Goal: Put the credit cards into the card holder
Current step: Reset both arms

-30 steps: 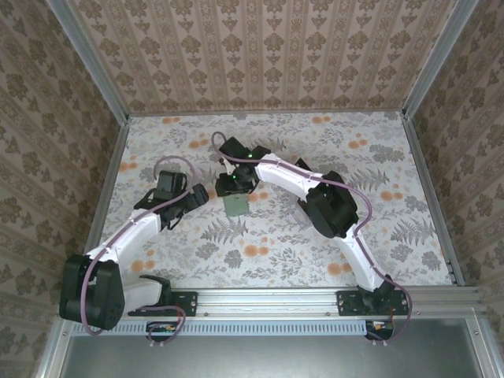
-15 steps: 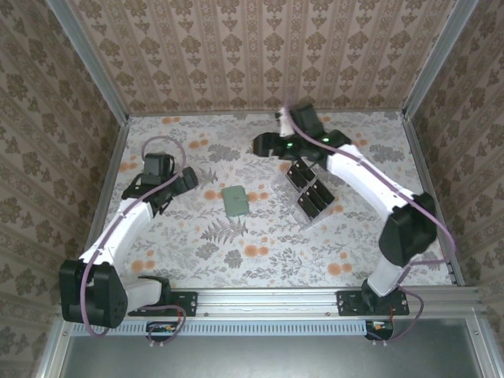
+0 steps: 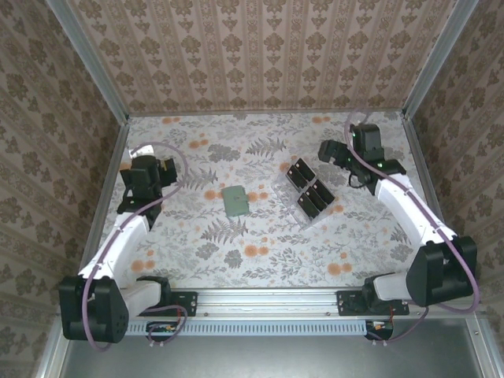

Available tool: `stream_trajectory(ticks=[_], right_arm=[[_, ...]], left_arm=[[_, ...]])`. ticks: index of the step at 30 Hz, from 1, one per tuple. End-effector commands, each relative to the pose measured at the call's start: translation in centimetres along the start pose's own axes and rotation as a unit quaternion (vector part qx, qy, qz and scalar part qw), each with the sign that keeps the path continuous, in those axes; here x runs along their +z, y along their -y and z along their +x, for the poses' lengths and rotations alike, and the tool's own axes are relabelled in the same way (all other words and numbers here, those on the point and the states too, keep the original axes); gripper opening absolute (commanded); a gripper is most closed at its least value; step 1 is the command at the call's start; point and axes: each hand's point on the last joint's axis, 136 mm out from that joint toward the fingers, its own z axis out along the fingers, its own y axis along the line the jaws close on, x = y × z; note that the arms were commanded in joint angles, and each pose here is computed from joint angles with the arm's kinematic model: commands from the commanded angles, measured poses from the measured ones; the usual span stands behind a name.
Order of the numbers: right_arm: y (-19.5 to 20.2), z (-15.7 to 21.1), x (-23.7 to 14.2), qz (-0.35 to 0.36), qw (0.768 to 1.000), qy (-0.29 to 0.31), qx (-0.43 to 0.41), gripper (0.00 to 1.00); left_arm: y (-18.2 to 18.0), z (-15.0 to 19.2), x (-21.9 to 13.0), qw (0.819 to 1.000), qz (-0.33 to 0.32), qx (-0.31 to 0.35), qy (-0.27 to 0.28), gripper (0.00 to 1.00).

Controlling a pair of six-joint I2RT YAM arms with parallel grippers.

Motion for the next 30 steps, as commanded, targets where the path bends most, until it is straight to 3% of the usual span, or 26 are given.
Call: stream_trajectory(ticks=[1, 11, 19, 30], right_arm=[[3.4, -1.4, 0.2, 0.067, 0.994, 0.089, -0.021, 1.0], [8.5, 2.4, 2.4, 0.15, 0.98, 0.1, -0.088, 1.0], [10.4, 4.8, 4.4, 0.158, 0.977, 0.105, -0.098, 1.0], [10.2, 3.2, 3.4, 0.101, 0.97, 0.208, -0.08, 1.0]], left_arm=[[-0.8, 0.5, 0.3, 0.998, -0.017, 0.046, 0.031, 1.0], [0.9, 7.2, 3.2, 0.997, 0.014, 0.068, 0.02, 1.0], [1.9, 7.0, 4.2, 0.996, 0.034, 0.069, 0.041, 1.0], [2.2, 7.6, 6.0, 0.995, 0.059, 0.04, 0.063, 1.0]])
